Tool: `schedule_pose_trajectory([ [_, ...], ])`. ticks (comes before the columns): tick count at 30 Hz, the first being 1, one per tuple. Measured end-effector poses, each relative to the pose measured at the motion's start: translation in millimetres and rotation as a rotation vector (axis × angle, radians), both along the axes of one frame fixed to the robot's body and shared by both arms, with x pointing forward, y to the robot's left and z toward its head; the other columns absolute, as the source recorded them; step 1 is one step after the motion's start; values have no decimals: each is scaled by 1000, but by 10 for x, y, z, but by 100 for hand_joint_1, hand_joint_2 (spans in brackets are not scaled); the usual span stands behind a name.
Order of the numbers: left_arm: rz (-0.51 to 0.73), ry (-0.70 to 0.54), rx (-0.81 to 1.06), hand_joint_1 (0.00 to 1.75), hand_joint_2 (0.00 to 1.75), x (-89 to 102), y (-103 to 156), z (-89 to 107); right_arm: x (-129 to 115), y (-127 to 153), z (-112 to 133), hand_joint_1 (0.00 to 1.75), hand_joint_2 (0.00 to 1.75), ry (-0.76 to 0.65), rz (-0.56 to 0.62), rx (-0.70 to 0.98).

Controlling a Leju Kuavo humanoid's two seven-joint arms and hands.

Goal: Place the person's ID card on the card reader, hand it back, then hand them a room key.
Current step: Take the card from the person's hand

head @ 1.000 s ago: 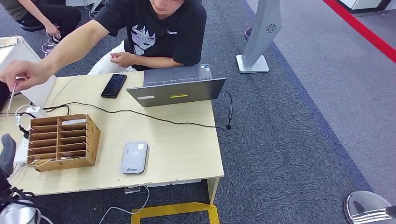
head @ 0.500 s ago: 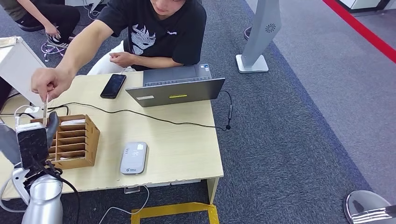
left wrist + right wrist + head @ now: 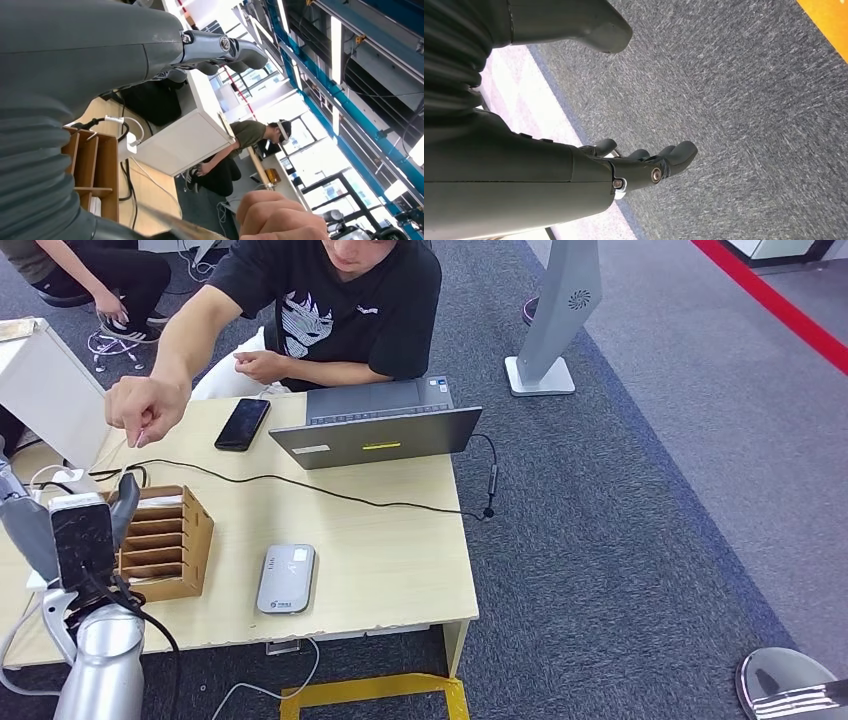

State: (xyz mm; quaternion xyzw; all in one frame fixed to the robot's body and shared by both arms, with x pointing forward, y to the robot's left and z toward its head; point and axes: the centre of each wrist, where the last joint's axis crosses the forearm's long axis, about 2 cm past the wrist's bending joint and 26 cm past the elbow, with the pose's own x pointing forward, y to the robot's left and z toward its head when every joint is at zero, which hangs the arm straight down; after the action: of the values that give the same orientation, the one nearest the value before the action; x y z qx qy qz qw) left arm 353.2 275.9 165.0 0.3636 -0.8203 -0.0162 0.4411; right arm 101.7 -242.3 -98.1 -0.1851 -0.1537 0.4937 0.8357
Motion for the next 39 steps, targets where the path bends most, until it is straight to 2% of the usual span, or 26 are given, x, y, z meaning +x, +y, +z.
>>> schedule_pose_trajectory([
  [24,25,-5,-29,175,175,-26,53,-39,-81,25,-15,0,175,-3,9,13],
  [35,4,12,-18,175,175,-79,46,-111,-87,25,-15,0,175,-6,8,11],
  [39,-48,36,6,175,175,-124,-9,-146,-90,24,-16,0,175,-10,6,8],
])
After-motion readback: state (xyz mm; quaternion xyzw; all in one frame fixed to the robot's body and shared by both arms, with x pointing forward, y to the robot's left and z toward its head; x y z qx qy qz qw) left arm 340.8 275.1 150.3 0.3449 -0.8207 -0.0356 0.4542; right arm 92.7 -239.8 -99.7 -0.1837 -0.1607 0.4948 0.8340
